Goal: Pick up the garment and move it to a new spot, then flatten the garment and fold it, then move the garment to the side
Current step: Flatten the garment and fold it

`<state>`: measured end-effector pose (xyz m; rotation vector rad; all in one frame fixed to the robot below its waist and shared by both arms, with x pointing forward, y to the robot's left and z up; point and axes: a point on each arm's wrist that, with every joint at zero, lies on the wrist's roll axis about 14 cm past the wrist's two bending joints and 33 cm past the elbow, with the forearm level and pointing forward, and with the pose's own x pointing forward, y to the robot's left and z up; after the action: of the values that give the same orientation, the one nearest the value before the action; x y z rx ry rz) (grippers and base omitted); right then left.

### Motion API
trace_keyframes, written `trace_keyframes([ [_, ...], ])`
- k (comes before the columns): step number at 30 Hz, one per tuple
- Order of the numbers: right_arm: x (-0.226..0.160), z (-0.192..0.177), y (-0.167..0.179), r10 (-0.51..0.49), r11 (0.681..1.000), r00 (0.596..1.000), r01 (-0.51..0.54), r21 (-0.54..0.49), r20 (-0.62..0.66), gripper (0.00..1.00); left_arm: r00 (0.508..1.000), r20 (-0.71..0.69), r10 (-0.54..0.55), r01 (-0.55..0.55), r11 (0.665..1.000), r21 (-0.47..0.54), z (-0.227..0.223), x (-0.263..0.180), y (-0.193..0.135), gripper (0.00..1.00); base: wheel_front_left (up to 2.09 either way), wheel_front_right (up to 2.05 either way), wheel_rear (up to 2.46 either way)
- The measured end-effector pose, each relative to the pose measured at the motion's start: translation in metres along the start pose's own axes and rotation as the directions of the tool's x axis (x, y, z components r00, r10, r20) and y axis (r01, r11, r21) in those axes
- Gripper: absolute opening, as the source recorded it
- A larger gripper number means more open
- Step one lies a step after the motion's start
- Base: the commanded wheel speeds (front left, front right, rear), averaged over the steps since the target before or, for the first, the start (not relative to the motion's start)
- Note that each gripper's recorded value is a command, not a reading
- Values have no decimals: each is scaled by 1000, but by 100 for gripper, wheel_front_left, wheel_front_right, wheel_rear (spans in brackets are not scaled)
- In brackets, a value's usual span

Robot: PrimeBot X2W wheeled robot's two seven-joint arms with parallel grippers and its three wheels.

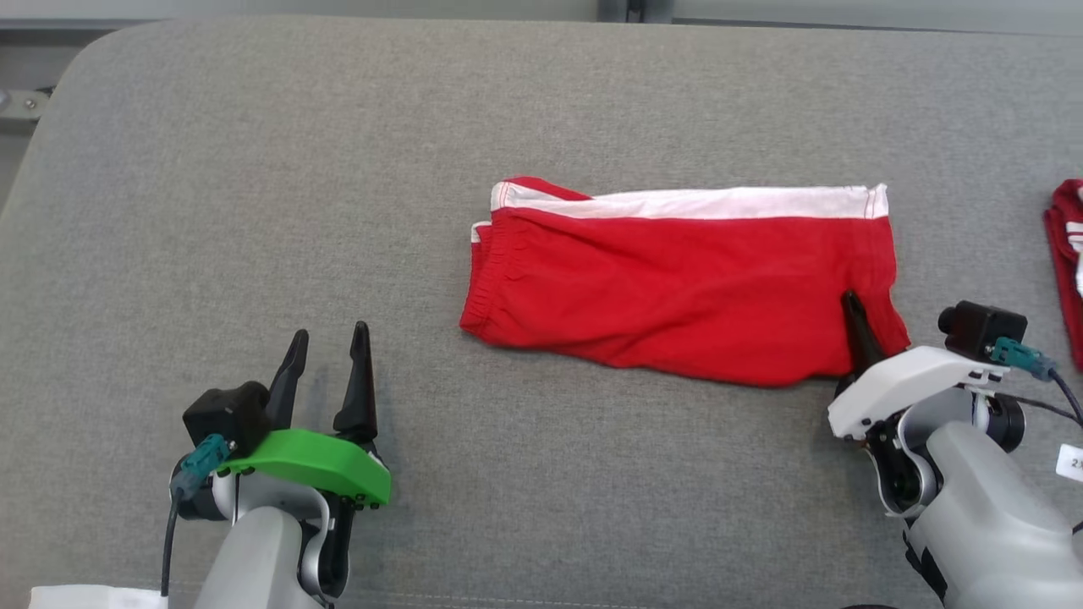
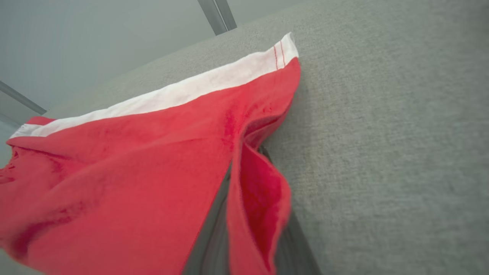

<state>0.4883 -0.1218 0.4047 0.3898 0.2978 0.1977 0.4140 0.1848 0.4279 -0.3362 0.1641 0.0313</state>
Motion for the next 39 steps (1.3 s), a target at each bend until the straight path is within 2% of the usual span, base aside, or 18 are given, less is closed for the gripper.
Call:
trace_keyframes([
  [3,-14,9,-10,-26,1000,999,26,-11,33,0,1000,2,-16,16,1000,-3,0,-1,-6,100,0,0,0],
  [6,-17,32,-5,-5,999,995,10,-45,101,0,999,3,-36,36,999,-6,0,0,-12,100,0,0,0],
  [9,-15,50,17,67,993,985,-51,-104,157,0,999,0,-48,48,999,-5,-1,1,-16,100,0,0,0],
  [11,-10,57,46,150,982,973,-125,-143,177,0,999,-5,-47,47,999,-6,-3,-1,-15,100,0,0,0],
  [15,-5,57,109,323,934,931,-284,-216,172,0,999,-15,-35,35,999,-13,-6,-6,-11,100,0,0,0],
  [20,1,46,167,460,869,880,-419,-262,121,0,1000,-11,-13,13,1000,-22,-4,-13,-3,100,0,0,0],
  [22,2,42,177,481,858,871,-442,-263,102,0,1000,-11,-8,8,1000,-20,-4,-14,-2,100,0,0,0],
  [26,5,18,208,547,805,837,-520,-286,17,0,1000,-6,22,-22,999,-43,-2,-21,6,100,0,0,0],
  [31,15,-10,225,572,763,816,-568,-308,-86,0,999,-7,41,-41,998,-42,-2,-26,11,100,0,0,0],
  [32,16,-16,228,577,755,810,-578,-310,-106,13,999,-7,50,-50,998,-46,-2,-27,13,100,0,0,0],
  [33,18,-23,231,576,750,807,-585,-308,-132,49,998,-9,56,-56,997,-44,-2,-28,15,100,0,0,0],
  [34,19,-30,231,572,748,805,-590,-303,-156,100,998,-13,63,-63,997,-42,-3,-29,17,100,0,0,0],
  [39,22,-39,234,574,748,799,-600,-284,-177,100,996,-22,89,-90,995,-48,-6,-30,23,100,0,0,0],
])
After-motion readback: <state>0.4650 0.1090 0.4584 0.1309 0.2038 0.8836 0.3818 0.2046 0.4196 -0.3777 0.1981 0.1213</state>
